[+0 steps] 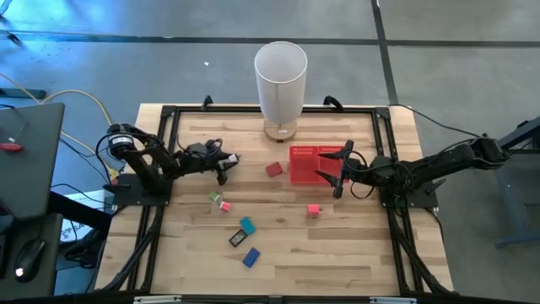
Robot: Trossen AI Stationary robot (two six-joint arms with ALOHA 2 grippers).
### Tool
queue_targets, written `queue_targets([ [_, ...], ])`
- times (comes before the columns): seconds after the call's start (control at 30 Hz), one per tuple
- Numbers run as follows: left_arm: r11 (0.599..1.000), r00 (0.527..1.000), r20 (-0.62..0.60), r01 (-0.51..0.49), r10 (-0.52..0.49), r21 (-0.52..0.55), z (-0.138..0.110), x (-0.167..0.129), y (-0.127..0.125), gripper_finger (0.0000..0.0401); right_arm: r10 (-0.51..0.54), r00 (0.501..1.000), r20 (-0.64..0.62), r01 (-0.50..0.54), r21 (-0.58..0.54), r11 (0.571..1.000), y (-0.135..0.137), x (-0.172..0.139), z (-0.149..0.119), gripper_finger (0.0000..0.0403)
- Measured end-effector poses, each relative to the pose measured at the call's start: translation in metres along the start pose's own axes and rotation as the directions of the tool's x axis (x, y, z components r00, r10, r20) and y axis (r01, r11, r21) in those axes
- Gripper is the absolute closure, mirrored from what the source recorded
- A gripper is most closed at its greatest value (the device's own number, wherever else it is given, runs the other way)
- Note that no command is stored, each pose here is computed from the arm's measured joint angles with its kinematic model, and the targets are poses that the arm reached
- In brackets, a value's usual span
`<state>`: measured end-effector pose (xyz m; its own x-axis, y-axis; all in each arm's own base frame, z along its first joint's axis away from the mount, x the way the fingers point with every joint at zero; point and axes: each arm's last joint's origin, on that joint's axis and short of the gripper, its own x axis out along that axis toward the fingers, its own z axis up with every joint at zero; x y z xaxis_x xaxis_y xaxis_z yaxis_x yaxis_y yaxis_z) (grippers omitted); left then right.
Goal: Pick & Place Office items
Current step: Put the white charger adapter into the right red bin
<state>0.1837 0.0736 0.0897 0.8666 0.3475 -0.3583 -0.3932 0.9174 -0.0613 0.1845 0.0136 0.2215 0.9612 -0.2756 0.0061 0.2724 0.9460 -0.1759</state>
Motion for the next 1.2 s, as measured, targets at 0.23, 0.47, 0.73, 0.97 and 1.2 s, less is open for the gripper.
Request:
queue_targets([
  [0.23, 0.999, 0.997, 0.07, 0.026, -0.029, 0.031, 0.006, 0.0, -0.011, 0.0276, 0.0, 1.0, 0.0, 0.0, 0.001, 1.0, 0.0, 0.0, 0.0, 0.0162],
  [0.47, 0.998, 0.994, 0.096, 0.056, -0.06, 0.042, 0.008, -0.001, -0.017, 0.0276, 0.0, 1.0, 0.0, 0.0, 0.002, 1.0, 0.0, 0.0, 0.0, 0.0162],
  [0.73, 0.998, 0.992, 0.116, 0.042, -0.047, 0.052, 0.01, -0.002, -0.023, 0.0276, 0.0, 1.0, 0.0, 0.0, 0.003, 1.0, 0.0, 0.0, 0.0, 0.0162],
  [0.97, 0.995, 0.988, 0.142, 0.057, -0.067, 0.076, 0.012, -0.003, -0.03, 0.0276, 0.0, 1.0, 0.0, 0.0, 0.003, 1.0, 0.0, 0.0, 0.0, 0.0162],
  [1.2, 0.995, 0.979, 0.19, 0.069, -0.081, 0.066, 0.017, -0.004, -0.033, 0.0276, 0.0, 1.0, 0.0, 0.0, 0.003, 1.0, 0.0, 0.0, 0.0, 0.0162],
])
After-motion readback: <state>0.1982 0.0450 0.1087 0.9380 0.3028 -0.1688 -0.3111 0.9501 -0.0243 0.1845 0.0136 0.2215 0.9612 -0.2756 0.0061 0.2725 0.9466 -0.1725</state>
